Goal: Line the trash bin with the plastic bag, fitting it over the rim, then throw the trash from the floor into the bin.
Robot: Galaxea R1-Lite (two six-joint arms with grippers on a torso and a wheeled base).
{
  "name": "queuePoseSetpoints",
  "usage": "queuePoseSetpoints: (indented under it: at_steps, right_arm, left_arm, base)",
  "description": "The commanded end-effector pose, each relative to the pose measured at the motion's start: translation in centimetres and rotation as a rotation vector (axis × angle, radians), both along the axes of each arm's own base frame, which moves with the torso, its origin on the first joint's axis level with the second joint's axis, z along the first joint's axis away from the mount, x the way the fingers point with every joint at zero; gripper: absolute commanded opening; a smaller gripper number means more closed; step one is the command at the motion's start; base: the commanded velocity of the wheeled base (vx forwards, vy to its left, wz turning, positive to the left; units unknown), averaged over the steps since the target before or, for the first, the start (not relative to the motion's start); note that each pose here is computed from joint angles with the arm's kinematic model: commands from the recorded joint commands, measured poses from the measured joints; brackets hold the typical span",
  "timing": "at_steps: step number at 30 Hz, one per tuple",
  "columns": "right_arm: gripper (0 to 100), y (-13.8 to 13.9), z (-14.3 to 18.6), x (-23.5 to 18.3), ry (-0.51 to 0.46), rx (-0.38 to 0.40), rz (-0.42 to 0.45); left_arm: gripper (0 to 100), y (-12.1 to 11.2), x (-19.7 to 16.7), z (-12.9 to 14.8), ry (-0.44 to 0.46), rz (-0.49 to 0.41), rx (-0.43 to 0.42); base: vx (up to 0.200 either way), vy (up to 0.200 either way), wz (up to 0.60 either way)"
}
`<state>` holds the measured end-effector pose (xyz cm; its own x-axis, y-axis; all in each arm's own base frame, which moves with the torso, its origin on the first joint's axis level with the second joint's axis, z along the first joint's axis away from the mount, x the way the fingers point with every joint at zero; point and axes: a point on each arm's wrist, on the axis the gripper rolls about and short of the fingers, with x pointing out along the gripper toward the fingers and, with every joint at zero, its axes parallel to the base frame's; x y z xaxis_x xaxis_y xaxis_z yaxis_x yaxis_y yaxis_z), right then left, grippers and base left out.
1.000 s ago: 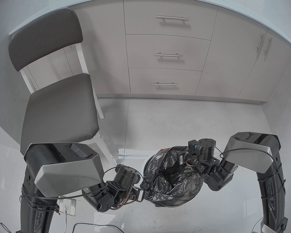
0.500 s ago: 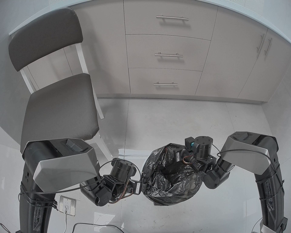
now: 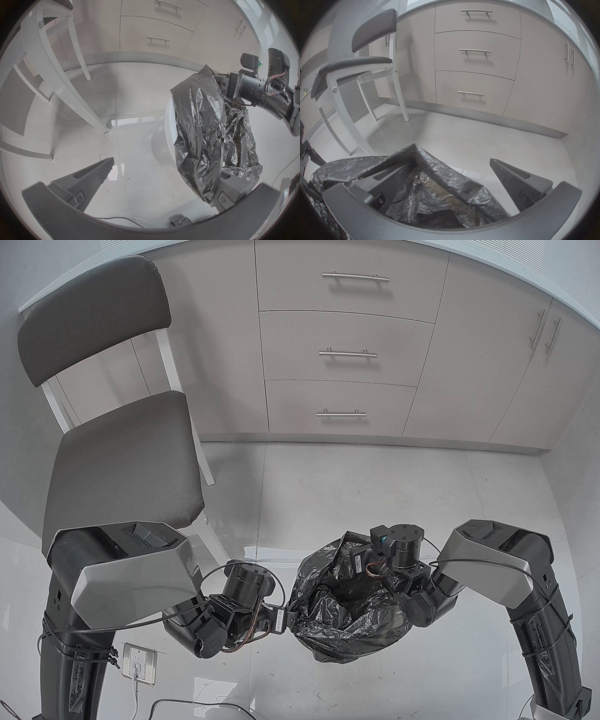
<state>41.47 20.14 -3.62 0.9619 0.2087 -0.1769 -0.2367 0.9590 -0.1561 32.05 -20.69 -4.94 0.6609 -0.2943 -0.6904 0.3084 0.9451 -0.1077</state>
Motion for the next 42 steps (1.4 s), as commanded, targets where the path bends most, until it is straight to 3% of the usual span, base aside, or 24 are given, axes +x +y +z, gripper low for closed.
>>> queuePoseSetpoints:
  at_steps: [1, 7, 10, 12, 13, 20, 32, 42]
  right_arm:
    - [100, 0.1, -0.6, 0.4, 0.003, -0.003, -0.006]
    - [100, -0.6, 0.4, -1.7, 0.043, -0.02, 0.003]
    - [100, -1.4, 1.6, -5.7, 0.106, -0.038, 0.041]
    - [100, -1.4, 1.6, -5.9, 0.108, -0.039, 0.043]
    - [100, -1.8, 2.1, -9.4, 0.135, -0.049, 0.1]
    - [100, -2.3, 1.4, -14.5, 0.168, -0.068, 0.212]
    - [100, 0.1, 0.2, -17.3, 0.246, -0.064, 0.452]
    - [100, 1.2, -2.9, -16.1, 0.269, -0.077, 0.455]
  left_arm:
    - [100, 0.0, 0.0, -0.3, 0.005, 0.001, 0.003]
    - [100, 0.0, -0.2, -0.1, 0.005, -0.001, 0.0]
    - [100, -0.3, -0.7, -0.2, 0.01, -0.014, 0.003]
    - [100, -0.3, -0.7, -0.2, 0.01, -0.014, 0.003]
    - [100, -0.3, -0.7, -0.2, 0.009, -0.014, 0.003]
    - [100, -0.3, -0.7, -0.2, 0.006, -0.014, 0.001]
    - [100, -0.4, -0.6, -0.3, 0.006, -0.01, -0.003]
    - [100, -0.4, -0.6, -0.3, 0.005, -0.01, -0.004]
  base:
    - [0.0, 0.0, 0.0]
    - [0.0, 0.0, 0.0]
    - [0.0, 0.0, 0.0]
    - [0.0, 0.0, 0.0]
    - [0.0, 0.0, 0.0]
    - [0.0, 0.0, 0.0]
    - [0.0, 0.0, 0.0]
    - [0.0, 0.0, 0.0]
